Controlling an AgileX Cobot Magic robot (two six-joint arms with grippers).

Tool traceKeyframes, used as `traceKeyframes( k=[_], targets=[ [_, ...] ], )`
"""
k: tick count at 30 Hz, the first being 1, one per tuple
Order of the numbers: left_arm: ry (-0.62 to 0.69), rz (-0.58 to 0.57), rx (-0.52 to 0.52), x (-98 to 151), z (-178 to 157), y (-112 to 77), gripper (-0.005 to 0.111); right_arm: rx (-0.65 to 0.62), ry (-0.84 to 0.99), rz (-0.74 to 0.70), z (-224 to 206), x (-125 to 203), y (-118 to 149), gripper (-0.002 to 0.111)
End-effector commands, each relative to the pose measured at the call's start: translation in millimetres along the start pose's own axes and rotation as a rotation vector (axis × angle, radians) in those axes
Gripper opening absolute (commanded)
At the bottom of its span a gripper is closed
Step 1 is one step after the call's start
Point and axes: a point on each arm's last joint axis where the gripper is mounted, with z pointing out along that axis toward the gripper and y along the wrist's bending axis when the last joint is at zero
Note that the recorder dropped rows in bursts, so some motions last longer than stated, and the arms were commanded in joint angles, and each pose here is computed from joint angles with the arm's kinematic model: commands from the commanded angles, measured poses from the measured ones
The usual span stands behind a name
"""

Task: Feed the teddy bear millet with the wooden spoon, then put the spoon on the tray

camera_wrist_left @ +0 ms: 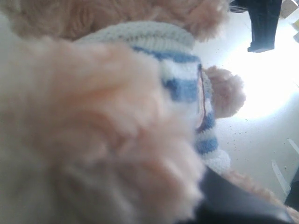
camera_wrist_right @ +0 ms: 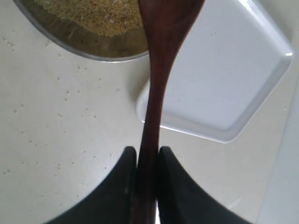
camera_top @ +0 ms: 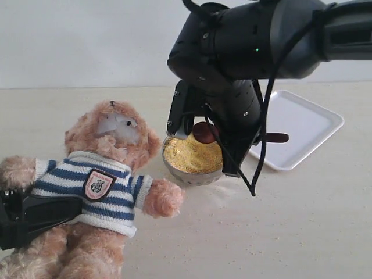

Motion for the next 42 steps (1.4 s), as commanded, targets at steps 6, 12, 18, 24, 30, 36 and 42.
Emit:
traceKeyframes(
  k=[6,12,18,24,30,36,42],
  targets=[
    [-0.011,-0.008,0.011,-0.7,-0.3,-1.2,0.005,0.057,0.092,-0.094,30.3,-14.3,5.0,0.000],
    [-0.011,-0.005,0.011,-0.7,-0.3,-1.2,0.005,0.071,0.126,-0.114,43.7,-19.9,9.0,0.000],
    [-0.011,-0.002,0.011,-0.7,-0.3,-1.2,0.005,0.067,0.127,-0.112,44.4,-20.1,9.7,0.000],
    [-0.011,-0.001,0.011,-0.7,-0.3,-1.2,0.005,-0.027,0.110,-0.079,44.8,-21.2,18.4,0.000],
    [-0.011,-0.001,0.011,-0.7,-0.3,-1.2,0.005,-0.017,0.104,-0.071,42.1,-20.2,16.4,0.000],
    [-0.012,-0.003,0.011,-0.9,-0.3,-1.1,0.005,-0.015,0.050,-0.024,25.7,-14.3,8.8,0.000],
    [-0.013,-0.003,0.015,-0.9,-0.3,-1.5,0.005,-0.064,-0.056,0.035,9.8,-13.6,7.4,0.000]
  ],
)
